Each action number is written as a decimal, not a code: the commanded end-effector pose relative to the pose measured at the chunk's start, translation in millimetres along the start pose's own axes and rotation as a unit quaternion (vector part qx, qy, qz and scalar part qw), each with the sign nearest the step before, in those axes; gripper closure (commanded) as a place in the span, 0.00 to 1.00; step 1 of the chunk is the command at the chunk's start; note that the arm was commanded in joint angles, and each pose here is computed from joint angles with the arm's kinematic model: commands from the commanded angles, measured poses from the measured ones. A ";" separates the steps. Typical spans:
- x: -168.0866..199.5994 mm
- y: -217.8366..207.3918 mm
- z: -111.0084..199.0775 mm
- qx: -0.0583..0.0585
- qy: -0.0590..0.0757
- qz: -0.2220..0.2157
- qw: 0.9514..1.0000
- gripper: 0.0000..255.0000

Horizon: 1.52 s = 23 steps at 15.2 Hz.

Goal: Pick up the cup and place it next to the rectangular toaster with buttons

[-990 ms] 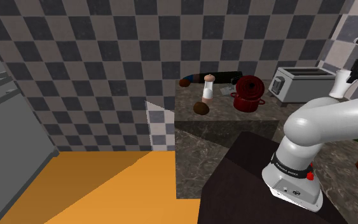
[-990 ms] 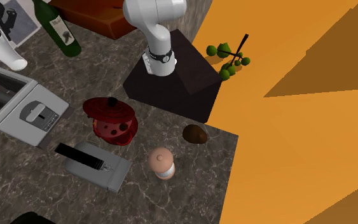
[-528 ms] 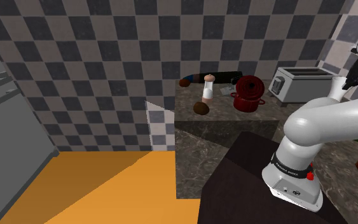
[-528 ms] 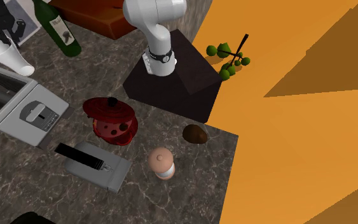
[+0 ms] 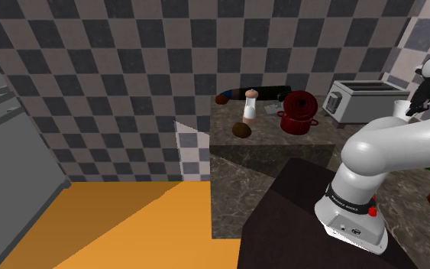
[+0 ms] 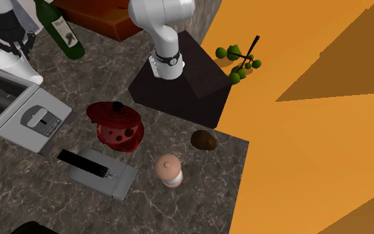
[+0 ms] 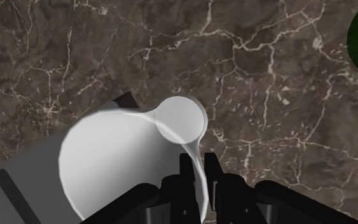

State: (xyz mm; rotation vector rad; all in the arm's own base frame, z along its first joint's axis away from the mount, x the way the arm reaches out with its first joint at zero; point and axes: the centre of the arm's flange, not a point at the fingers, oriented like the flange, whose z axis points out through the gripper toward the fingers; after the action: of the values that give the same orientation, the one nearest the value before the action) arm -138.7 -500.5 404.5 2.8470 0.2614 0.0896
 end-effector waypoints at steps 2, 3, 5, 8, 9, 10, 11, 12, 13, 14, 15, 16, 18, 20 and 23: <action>-0.3 -4.7 15.2 0.000 0.000 0.000 1.000 1.00; -0.5 -6.6 21.6 0.000 0.000 0.000 1.000 1.00; -0.5 -6.6 21.6 0.000 0.000 0.000 1.000 1.00; -0.5 -6.6 21.6 0.000 0.000 0.000 1.000 1.00; -0.5 -6.6 21.6 0.000 0.000 0.000 1.000 1.00; -0.5 -6.6 21.6 0.000 0.000 0.000 1.000 1.00; -0.5 -6.6 21.6 0.000 0.000 0.000 1.000 0.00; -0.5 -6.6 21.6 0.000 0.000 0.000 1.000 0.00; -0.5 -6.6 21.6 0.000 0.000 0.000 1.000 0.00; -0.5 -6.7 21.6 0.000 0.000 0.000 1.000 0.00; -0.5 -6.6 21.6 0.000 0.000 0.000 1.000 0.00; -0.5 -6.6 21.6 0.000 0.000 0.000 1.000 0.00; -0.5 -6.6 -4.8 0.000 0.000 0.000 1.000 0.00; -0.5 -6.6 -28.4 0.000 0.000 0.000 1.000 0.00; -0.5 -6.6 -28.5 0.000 0.000 0.000 1.000 0.00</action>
State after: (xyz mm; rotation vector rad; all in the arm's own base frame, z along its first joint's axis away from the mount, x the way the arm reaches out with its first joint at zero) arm -142.3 -487.1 428.8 2.8460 0.2615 0.0895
